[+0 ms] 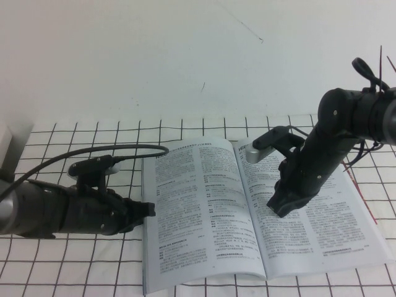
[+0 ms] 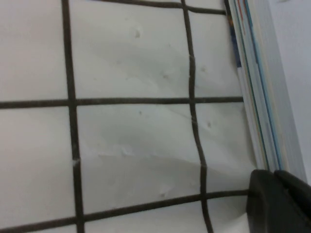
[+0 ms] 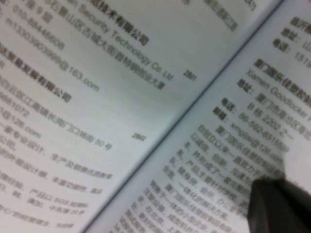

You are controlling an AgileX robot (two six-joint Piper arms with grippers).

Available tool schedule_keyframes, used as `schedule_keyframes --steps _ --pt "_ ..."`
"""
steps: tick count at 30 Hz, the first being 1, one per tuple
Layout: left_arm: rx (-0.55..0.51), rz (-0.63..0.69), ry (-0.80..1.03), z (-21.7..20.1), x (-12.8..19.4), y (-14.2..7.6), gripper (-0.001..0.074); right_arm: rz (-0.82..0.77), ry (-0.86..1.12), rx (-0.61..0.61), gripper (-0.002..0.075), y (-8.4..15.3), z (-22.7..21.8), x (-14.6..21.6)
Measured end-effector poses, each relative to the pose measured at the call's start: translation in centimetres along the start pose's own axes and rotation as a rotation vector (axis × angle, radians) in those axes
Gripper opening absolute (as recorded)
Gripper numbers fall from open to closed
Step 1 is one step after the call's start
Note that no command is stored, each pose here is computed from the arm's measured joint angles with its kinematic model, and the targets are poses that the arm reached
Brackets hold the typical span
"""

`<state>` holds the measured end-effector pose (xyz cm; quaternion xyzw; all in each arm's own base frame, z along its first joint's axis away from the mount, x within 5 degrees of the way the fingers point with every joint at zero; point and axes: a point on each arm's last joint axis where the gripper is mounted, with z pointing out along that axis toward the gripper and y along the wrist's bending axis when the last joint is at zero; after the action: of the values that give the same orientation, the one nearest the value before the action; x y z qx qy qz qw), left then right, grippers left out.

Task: Close book
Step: 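Close the open booklet and leave it lying on the table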

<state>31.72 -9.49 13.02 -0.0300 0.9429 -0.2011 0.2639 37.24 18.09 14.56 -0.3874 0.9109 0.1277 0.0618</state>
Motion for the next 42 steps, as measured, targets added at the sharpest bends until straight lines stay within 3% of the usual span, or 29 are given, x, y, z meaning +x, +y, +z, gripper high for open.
schedule_keyframes --steps 9,21,24,29,34,42 --pt "0.122 0.011 0.008 0.9 -1.5 -1.8 -0.0004 0.002 -0.041 -0.047 -0.0003 0.3 0.1 -0.4" --pt "0.318 0.174 -0.098 -0.8 -4.3 -10.9 -0.0004 0.014 -0.061 -0.038 -0.0003 0.4 -1.2 -0.6" --pt "0.354 0.198 -0.117 -1.5 -4.6 -12.5 -0.0004 0.010 -0.104 0.037 -0.0003 0.2 -5.4 -1.0" --pt "0.416 0.223 -0.167 -3.9 -5.4 -14.3 -0.0004 0.002 -0.283 0.185 -0.0003 1.1 -16.1 -1.5" --pt "0.446 0.289 -0.245 -8.1 -6.2 -15.4 -0.0004 -0.039 -0.515 0.311 -0.0003 4.9 -26.9 0.4" --pt "0.455 0.520 -0.360 -19.9 -5.2 -16.3 -0.0004 -0.100 -0.729 0.413 -0.0003 10.9 -36.0 7.4"
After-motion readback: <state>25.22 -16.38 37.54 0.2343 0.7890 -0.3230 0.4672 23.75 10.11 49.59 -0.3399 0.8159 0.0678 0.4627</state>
